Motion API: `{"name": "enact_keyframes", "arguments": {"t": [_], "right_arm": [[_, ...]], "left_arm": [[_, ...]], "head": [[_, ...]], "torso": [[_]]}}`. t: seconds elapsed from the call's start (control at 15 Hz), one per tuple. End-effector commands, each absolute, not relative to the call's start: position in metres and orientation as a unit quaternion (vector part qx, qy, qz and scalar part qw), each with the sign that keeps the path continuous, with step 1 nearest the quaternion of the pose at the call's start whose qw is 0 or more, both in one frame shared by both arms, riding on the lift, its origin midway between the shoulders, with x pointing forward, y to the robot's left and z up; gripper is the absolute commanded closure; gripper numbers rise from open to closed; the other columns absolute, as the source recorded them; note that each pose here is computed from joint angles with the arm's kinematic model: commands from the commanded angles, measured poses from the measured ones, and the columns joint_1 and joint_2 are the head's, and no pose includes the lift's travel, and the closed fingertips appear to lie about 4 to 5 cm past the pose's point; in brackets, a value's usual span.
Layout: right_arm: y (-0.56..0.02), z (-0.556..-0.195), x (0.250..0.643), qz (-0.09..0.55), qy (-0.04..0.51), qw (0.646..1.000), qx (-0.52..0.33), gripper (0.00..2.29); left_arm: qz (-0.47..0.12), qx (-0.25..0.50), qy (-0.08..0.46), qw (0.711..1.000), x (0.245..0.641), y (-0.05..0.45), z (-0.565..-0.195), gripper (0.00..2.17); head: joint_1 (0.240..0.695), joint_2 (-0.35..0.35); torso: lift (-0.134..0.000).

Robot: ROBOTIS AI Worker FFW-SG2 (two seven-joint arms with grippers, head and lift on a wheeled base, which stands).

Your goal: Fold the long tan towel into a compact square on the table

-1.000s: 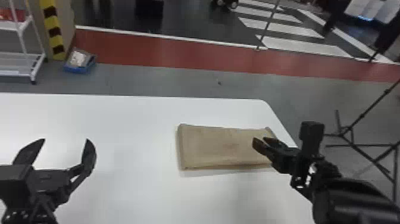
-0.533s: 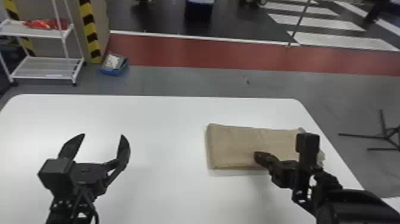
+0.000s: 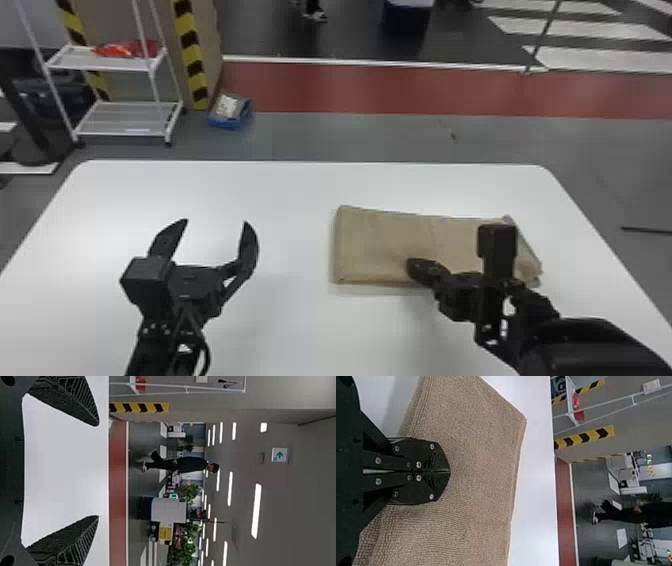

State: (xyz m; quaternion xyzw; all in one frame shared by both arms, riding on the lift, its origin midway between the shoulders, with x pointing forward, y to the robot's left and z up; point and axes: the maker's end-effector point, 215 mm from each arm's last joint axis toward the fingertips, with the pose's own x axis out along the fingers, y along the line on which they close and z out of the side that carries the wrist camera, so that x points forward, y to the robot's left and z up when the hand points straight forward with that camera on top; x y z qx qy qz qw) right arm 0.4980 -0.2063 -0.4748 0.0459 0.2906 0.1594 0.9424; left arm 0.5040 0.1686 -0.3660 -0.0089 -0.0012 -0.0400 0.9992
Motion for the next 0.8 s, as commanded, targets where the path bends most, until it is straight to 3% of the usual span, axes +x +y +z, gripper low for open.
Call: {"name": "enact_keyframes", "arguments": {"t": [0.0,0.33,0.53,0.6,0.67,0.73], "right_arm": [[-0.158,-0.474,0.498,0.192,0.292,0.936,0.049,2.01],[-0.086,-0.453,0.501,0.23,0.269,0.934,0.041,2.01],[-0.103,-0.408,0.503,0.209,0.215,0.953,0.04,1.94],[-0.126,-0.392,0.503,0.192,0.197,0.961,0.042,1.75],[-0.152,-0.376,0.504,0.175,0.18,0.967,0.049,1.36],[-0.177,-0.368,0.504,0.159,0.172,0.971,0.055,0.75]], "left_arm": [[-0.04,-0.009,-0.002,0.999,0.505,0.169,-0.366,0.04],[-0.038,-0.006,0.003,0.999,0.504,0.171,-0.371,0.04],[-0.038,-0.006,0.002,0.999,0.506,0.171,-0.37,0.04],[-0.037,-0.007,0.001,0.999,0.506,0.172,-0.369,0.04],[-0.036,-0.007,0.0,0.999,0.507,0.171,-0.368,0.04],[-0.038,-0.007,-0.001,0.999,0.507,0.17,-0.368,0.04]], "head": [[0.695,-0.045],[0.695,0.043],[0.695,0.087],[0.695,0.09],[0.695,0.08],[0.695,0.066]], "torso": [[-0.113],[-0.113],[-0.113],[-0.113],[-0.113],[-0.113]]}}
